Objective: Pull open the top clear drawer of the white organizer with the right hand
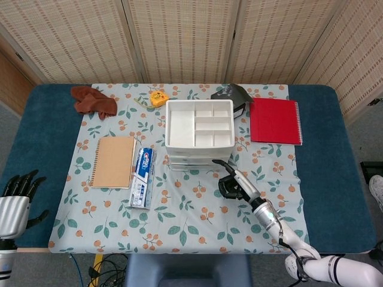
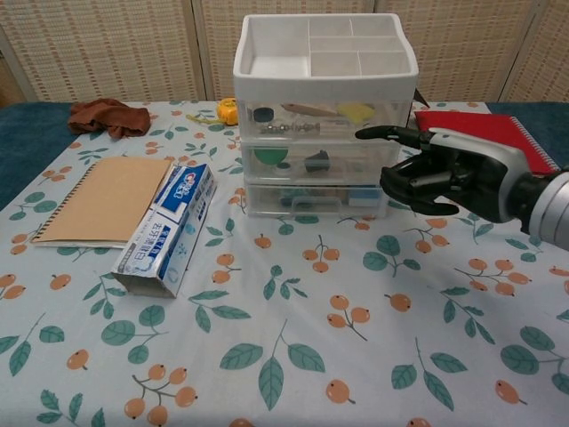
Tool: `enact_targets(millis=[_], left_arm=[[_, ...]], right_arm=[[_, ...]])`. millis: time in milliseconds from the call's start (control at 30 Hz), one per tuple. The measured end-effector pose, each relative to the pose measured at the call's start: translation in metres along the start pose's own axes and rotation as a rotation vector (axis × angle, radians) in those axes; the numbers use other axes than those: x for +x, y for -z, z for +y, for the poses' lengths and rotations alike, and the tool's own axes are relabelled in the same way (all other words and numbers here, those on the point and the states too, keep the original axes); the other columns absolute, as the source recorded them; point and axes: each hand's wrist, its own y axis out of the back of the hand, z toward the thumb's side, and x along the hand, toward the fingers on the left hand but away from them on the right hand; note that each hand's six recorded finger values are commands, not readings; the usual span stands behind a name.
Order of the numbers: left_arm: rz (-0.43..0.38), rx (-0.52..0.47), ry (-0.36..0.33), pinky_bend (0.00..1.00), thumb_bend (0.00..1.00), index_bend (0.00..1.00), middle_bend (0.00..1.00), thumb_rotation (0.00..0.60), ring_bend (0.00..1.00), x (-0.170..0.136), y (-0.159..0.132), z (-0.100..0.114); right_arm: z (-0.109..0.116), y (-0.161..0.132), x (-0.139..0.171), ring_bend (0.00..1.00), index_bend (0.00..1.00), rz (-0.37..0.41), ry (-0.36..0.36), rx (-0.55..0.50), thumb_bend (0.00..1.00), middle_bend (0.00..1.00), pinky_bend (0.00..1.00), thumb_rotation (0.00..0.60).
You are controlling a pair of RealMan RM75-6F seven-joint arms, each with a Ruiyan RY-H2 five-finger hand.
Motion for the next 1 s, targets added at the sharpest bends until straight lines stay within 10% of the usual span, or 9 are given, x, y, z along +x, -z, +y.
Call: enact_targets(millis=[1000], left_arm=[[0.022, 0.008, 0.004, 0.11, 0.15, 0.20, 0.12, 0.600, 0.13, 0.002, 0.008, 0.000]], right_arm=[[-0.028, -0.013, -0.050, 0.88, 0.07, 0.026, -0.062, -0.042, 0.63, 0.79, 0.99, 0.600]])
